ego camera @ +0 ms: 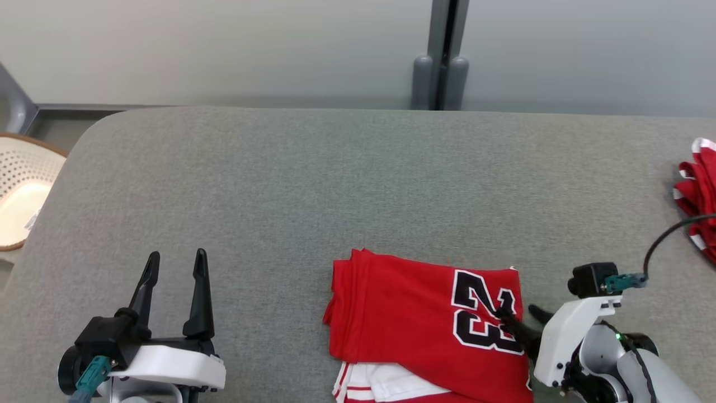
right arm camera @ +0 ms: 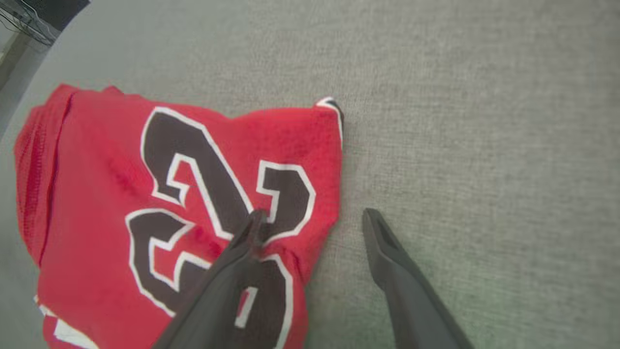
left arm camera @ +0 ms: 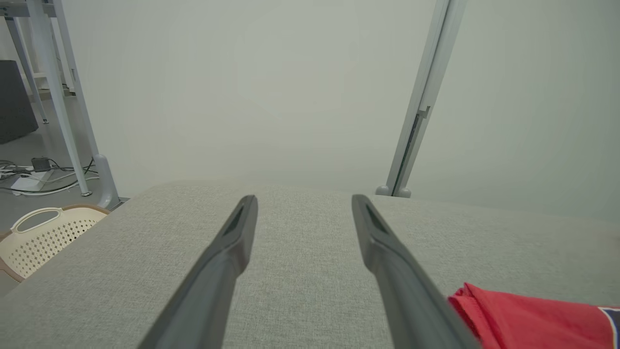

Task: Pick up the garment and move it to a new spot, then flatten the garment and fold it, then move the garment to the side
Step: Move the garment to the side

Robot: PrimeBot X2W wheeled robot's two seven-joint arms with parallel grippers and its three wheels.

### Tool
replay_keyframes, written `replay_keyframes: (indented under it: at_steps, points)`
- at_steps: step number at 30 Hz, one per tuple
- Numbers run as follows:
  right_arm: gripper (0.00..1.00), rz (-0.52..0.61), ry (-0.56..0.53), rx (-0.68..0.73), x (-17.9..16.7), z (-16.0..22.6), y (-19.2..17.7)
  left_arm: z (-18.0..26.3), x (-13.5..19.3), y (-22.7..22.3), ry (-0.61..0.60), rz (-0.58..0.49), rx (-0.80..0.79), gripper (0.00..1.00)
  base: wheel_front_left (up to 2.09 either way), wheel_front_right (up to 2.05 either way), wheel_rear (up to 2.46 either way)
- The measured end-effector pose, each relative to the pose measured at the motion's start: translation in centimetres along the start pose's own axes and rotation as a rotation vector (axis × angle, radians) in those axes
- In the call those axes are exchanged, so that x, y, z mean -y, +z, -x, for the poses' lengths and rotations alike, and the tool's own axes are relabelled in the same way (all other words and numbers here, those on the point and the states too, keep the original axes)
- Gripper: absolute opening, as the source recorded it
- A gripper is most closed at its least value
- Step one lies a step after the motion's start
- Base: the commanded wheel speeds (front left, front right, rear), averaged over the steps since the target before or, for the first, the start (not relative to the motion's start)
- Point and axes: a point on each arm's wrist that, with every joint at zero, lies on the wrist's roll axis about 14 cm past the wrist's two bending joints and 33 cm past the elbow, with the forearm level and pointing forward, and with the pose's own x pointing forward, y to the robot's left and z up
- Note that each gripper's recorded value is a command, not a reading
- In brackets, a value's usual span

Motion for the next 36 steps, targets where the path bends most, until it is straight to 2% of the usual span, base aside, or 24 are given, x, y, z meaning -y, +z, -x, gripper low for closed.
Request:
replay_keyframes:
  at_steps: [4, 5, 6, 7, 8, 13, 17, 20, 25, 26, 36]
  points:
    - [1.00, -0.040, 0.011, -0.109, 0.0, -1.1, -1.6, 0.1, -0.5, -0.1, 0.021, 0.000, -0.004, 1.00, 0.00, 0.00, 0.00]
    - [0.79, -0.048, 0.019, -0.118, -0.2, -1.3, -1.6, 0.2, -0.6, -0.2, 0.025, 0.001, -0.006, 1.00, 0.00, 0.00, 0.00]
    - [0.45, -0.058, 0.031, -0.120, -0.5, -1.4, -1.5, 0.2, -0.7, -0.2, 0.028, 0.002, -0.008, 1.00, 0.00, 0.00, 0.00]
    - [0.25, -0.066, 0.043, -0.120, -0.9, -1.5, -1.5, 0.3, -0.8, -0.3, 0.031, 0.001, -0.009, 1.00, 0.00, 0.00, 0.00]
    - [0.00, -0.066, 0.053, -0.118, -1.2, -1.6, -1.5, 0.3, -0.8, -0.3, 0.031, 0.001, -0.009, 1.00, 0.00, 0.00, 0.00]
    - [0.00, -0.049, 0.074, -0.017, -1.7, -1.1, 0.3, 0.0, 0.2, -0.3, 0.001, 0.001, -0.009, 1.00, 0.00, 0.00, 0.00]
    - [0.00, -0.013, 0.037, 0.116, 0.0, 0.2, 3.6, -0.7, 2.3, -0.1, -0.061, 0.011, 0.000, 1.00, 0.00, 0.00, 0.00]
    - [0.00, 0.006, -0.001, 0.169, 1.6, 1.5, 4.7, -1.4, 4.2, -0.2, -0.126, 0.019, -0.002, 1.00, 0.00, 0.00, 0.00]
    - [0.00, 0.015, -0.068, 0.238, 4.0, 4.2, 5.9, -2.6, 9.0, -0.5, -0.270, 0.042, -0.012, 1.00, 0.00, 0.00, 0.00]
    - [0.00, 0.015, -0.068, 0.238, 4.0, 4.2, 5.9, -2.6, 9.0, -0.5, -0.270, 0.042, -0.012, 1.00, 0.00, 0.00, 0.00]
    - [0.00, -0.049, -0.198, 0.346, 8.2, 9.4, 5.9, -3.9, 20.9, -2.2, -0.622, 0.081, -0.058, 1.00, 0.00, 0.00, 0.00]
